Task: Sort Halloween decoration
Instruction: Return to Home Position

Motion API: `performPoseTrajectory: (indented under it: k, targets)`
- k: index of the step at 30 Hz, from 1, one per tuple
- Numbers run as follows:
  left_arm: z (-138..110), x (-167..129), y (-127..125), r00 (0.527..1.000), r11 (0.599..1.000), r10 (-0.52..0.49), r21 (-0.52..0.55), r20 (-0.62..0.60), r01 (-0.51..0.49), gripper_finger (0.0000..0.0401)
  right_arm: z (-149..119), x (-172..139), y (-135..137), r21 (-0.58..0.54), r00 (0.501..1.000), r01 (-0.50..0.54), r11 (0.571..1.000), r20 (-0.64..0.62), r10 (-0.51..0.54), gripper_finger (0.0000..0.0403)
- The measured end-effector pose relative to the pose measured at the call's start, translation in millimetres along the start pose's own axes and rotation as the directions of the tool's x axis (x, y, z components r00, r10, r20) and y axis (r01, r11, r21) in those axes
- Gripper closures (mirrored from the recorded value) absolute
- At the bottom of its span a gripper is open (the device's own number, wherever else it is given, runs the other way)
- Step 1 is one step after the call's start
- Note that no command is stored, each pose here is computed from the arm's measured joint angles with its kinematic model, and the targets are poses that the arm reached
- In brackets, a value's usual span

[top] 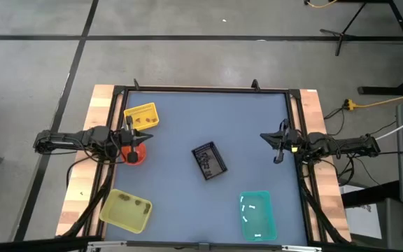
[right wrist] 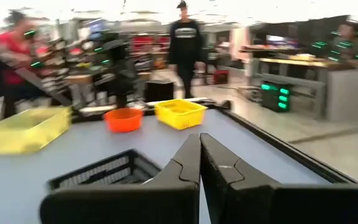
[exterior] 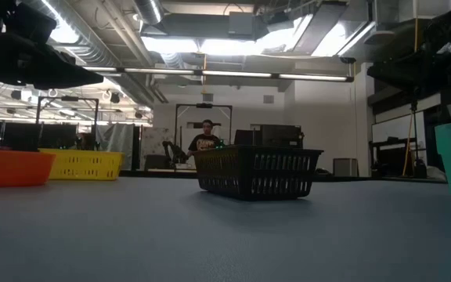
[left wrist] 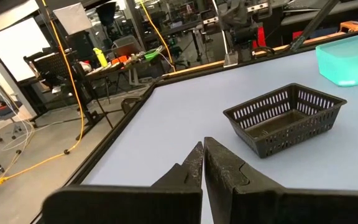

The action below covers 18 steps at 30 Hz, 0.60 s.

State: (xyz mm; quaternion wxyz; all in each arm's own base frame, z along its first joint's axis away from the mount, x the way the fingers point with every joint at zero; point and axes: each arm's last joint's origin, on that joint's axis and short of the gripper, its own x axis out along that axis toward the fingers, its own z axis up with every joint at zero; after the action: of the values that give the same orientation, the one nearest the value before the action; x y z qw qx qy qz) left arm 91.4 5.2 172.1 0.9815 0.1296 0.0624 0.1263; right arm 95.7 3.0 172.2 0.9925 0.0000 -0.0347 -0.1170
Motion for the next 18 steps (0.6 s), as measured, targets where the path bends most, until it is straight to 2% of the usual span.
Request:
performPoseTrajectory:
  k: [4, 10, 18]
  targets:
    - [0.0, 0.0, 0.0, 1.0, 1.0, 0.0, 0.0, 0.0, 0.0, 0.0401, -1.4, -0.4, 4.6, -0.049, 0.987, -0.159, 0.986, -0.014, 0.159, 0.0398]
    - [0.0, 0.0, 0.0, 1.0, 1.0, 0.0, 0.0, 0.0, 0.0, 0.0401, -4.8, -1.7, 9.5, -0.123, 0.935, -0.355, 0.927, -0.046, 0.352, 0.0398]
    - [0.0, 0.0, 0.0, 1.0, 1.0, 0.0, 0.0, 0.0, 0.0, 0.0401, -5.0, 1.3, 0.0, -0.126, 0.962, -0.271, 0.954, -0.048, 0.267, 0.0398]
